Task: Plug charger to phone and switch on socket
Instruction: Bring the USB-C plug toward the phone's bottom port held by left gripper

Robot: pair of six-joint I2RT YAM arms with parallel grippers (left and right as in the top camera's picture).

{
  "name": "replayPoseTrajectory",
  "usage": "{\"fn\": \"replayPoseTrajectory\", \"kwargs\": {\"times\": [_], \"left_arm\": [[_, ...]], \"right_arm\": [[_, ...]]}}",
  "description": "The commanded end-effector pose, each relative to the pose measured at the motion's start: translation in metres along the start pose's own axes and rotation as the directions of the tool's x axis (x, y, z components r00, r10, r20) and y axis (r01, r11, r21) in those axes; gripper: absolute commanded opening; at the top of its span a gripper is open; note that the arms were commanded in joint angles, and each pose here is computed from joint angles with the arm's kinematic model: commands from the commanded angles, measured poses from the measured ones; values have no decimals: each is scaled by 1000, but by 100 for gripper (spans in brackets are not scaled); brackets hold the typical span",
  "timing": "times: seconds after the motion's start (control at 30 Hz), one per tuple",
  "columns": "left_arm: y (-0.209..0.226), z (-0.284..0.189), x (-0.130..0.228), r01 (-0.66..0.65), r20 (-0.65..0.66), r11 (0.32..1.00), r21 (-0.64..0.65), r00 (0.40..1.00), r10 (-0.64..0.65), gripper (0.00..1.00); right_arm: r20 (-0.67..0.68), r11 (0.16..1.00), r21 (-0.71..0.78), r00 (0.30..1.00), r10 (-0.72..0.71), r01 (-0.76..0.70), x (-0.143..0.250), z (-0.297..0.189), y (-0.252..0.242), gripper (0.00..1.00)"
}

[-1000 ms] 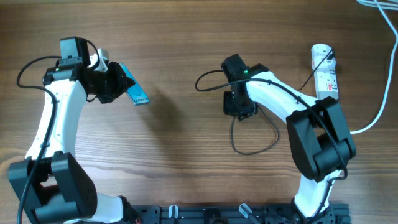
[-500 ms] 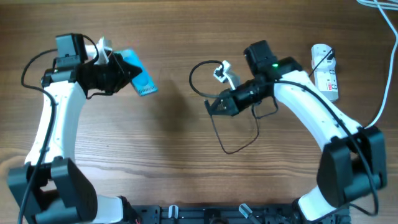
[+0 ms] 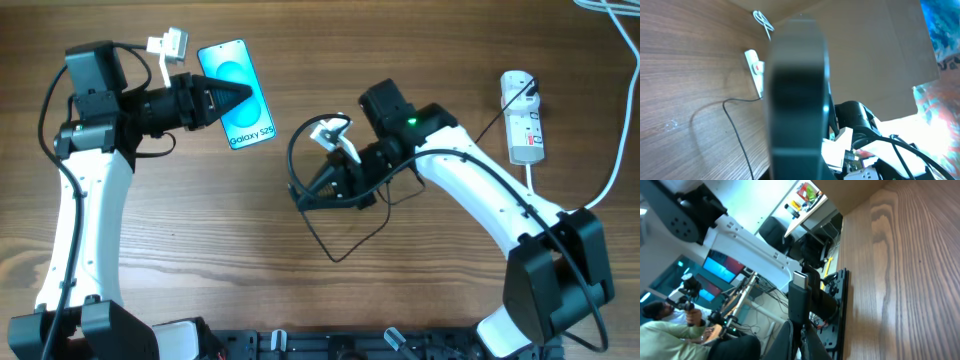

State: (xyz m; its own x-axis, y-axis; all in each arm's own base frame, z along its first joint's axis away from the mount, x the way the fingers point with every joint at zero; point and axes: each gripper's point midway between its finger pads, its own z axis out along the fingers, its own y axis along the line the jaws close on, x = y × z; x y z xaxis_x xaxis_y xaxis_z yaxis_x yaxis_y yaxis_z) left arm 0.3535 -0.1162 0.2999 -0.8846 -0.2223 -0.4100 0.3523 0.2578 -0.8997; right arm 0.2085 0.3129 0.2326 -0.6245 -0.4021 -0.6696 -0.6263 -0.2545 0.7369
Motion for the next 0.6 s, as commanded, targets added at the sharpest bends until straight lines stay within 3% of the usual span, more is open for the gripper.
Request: {"fn": "replayPoseTrajectory", "kwargs": {"times": [0.0,0.07,0.13,0.3,0.57], "left_arm": [[-19,1,5,-58,-23,997,60,998,59,4],[-19,1,5,-57,-23,997,60,998,59,4],[-19,1,5,-57,-23,997,59,998,58,4],[-16,1,4,-57,-16,997,42,998,58,4],[-4,1,7,44,-10,999,-15,999,-44,4]], "right_arm": [[-16,984,85,987,159,-157,-7,3,-5,5],[-2,953,226,978,208,-202,-13,1,-16,5],[34,934,322,987,156,-159,-29,-3,-10,4],[107,934,342,991,74,-106,-58,-9,25,4],[45,918,368,989,140,-147,-39,22,27,4]]}}
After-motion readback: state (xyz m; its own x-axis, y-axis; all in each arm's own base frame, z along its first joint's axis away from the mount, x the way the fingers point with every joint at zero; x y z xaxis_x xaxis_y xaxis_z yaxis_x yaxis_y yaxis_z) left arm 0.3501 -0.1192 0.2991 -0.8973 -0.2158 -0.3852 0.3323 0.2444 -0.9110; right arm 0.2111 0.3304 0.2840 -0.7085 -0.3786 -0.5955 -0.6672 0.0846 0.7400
